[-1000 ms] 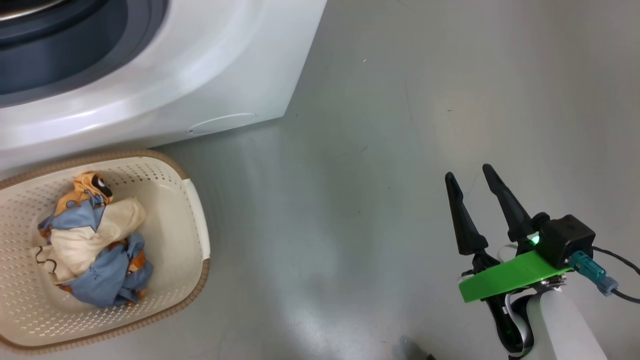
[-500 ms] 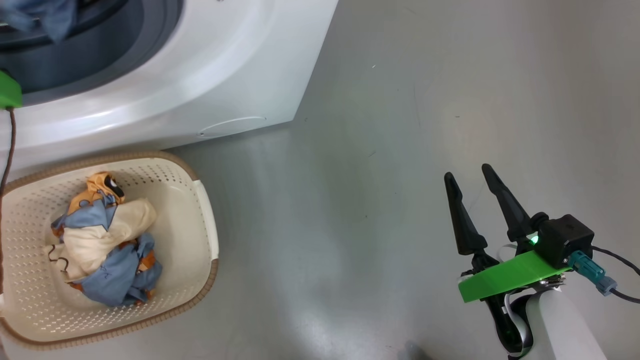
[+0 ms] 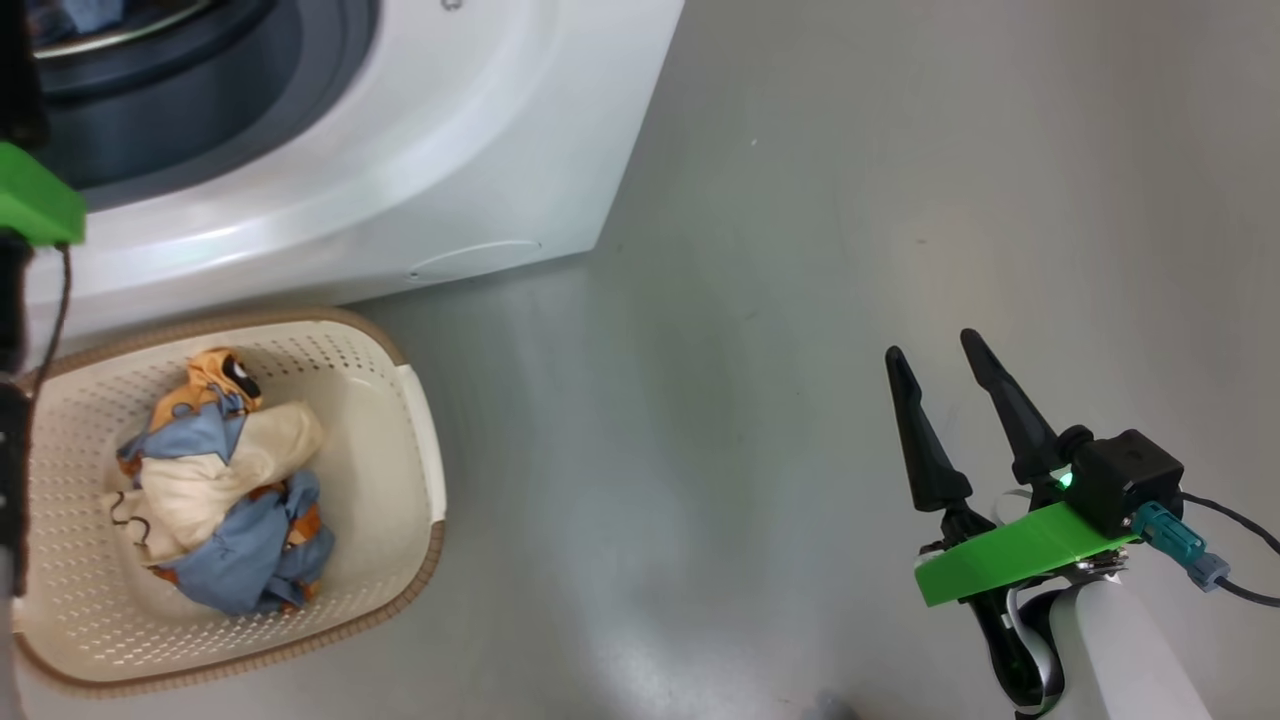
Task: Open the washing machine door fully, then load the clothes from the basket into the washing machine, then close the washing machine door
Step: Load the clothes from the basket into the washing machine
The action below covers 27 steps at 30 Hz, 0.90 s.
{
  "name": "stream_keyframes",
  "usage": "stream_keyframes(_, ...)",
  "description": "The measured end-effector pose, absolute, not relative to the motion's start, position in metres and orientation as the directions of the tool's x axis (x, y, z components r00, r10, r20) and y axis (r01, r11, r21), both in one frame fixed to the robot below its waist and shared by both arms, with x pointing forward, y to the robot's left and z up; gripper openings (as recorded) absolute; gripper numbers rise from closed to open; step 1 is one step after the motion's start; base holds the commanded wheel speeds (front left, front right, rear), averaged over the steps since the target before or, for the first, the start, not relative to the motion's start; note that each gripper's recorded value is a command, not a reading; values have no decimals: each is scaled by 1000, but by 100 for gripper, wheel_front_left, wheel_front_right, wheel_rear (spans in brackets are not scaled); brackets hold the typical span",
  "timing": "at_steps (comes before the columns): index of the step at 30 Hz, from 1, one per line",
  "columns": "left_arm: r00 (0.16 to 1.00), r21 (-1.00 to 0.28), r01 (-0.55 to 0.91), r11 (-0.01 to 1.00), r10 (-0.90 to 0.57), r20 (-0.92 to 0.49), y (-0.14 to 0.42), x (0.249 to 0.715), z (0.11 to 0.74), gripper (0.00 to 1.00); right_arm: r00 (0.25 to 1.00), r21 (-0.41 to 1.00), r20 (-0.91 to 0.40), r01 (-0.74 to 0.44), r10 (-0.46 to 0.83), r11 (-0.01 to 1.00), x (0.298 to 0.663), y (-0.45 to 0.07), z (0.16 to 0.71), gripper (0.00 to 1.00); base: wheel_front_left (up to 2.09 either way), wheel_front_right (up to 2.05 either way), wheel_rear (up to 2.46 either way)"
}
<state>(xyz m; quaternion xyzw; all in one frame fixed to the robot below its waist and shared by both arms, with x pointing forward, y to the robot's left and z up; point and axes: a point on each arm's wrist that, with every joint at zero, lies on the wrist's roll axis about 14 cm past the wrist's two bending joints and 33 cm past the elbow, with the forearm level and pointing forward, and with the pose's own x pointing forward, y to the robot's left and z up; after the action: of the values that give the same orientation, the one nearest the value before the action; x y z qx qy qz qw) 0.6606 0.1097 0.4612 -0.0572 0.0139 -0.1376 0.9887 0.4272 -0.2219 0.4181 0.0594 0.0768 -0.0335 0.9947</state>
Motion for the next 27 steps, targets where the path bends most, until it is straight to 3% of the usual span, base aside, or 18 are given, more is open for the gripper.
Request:
stream_keyframes(16,977,-215,190,958,-206,-54,130,578,446,100,996,94,-92,16,-8,995,433,-212,442,100,0,0,0)
stream_keyframes(27,990,-189,113,975,-126,-61,160,501,453,100,996,85,-91,-6,14,996,406,-210,450,100,0,0,0)
